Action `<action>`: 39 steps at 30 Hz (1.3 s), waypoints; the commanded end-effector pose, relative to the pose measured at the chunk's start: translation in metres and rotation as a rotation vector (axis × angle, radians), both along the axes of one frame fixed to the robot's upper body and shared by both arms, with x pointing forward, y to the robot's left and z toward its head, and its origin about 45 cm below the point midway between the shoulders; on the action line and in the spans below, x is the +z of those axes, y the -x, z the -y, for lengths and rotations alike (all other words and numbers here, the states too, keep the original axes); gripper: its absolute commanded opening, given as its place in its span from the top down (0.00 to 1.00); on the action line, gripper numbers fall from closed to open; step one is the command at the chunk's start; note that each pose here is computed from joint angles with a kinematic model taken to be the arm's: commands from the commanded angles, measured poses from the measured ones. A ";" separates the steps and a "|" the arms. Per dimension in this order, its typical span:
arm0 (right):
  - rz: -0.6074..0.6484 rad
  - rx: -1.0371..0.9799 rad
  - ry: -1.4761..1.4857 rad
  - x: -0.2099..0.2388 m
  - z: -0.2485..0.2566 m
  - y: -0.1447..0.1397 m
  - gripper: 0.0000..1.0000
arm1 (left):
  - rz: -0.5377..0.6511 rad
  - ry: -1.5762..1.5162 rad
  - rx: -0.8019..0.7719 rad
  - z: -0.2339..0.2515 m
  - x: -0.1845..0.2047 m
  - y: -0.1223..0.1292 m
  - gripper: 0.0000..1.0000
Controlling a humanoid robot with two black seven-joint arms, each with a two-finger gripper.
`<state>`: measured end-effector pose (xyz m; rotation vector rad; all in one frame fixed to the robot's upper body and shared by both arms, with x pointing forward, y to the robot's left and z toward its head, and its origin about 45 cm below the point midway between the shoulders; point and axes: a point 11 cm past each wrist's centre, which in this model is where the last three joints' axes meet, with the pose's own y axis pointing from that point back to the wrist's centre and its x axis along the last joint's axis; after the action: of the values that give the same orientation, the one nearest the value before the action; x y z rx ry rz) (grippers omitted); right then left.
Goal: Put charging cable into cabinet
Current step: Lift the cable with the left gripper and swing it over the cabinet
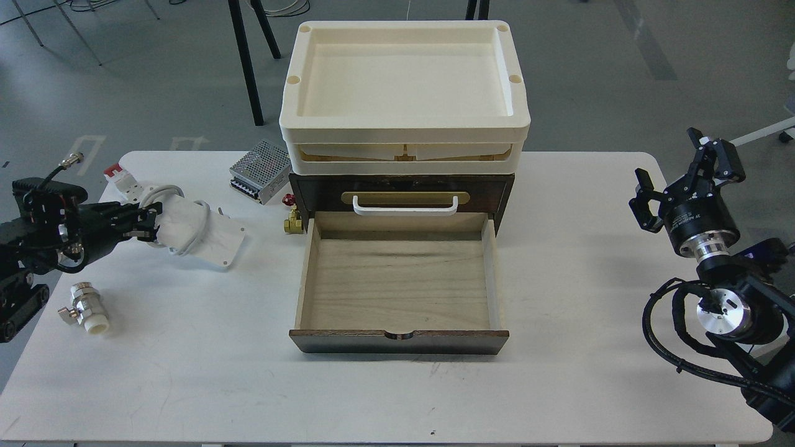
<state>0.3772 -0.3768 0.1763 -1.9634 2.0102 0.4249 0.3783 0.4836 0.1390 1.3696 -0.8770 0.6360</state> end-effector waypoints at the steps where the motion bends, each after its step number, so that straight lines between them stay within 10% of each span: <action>1: 0.000 -0.001 0.001 0.000 0.000 0.000 0.01 | 0.047 0.022 0.063 -0.020 0.013 0.004 0.98; 22: -0.003 0.002 0.002 -0.001 -0.001 0.000 0.01 | 0.502 0.842 0.790 -0.124 0.092 0.033 0.96; 39: -0.005 0.000 0.004 -0.001 0.000 0.000 0.01 | 0.485 1.448 0.345 -0.057 0.241 -0.012 0.98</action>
<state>0.3768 -0.3763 0.1751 -1.9667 2.0145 0.4265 0.3867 0.5596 0.3536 0.0635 -0.2601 1.5676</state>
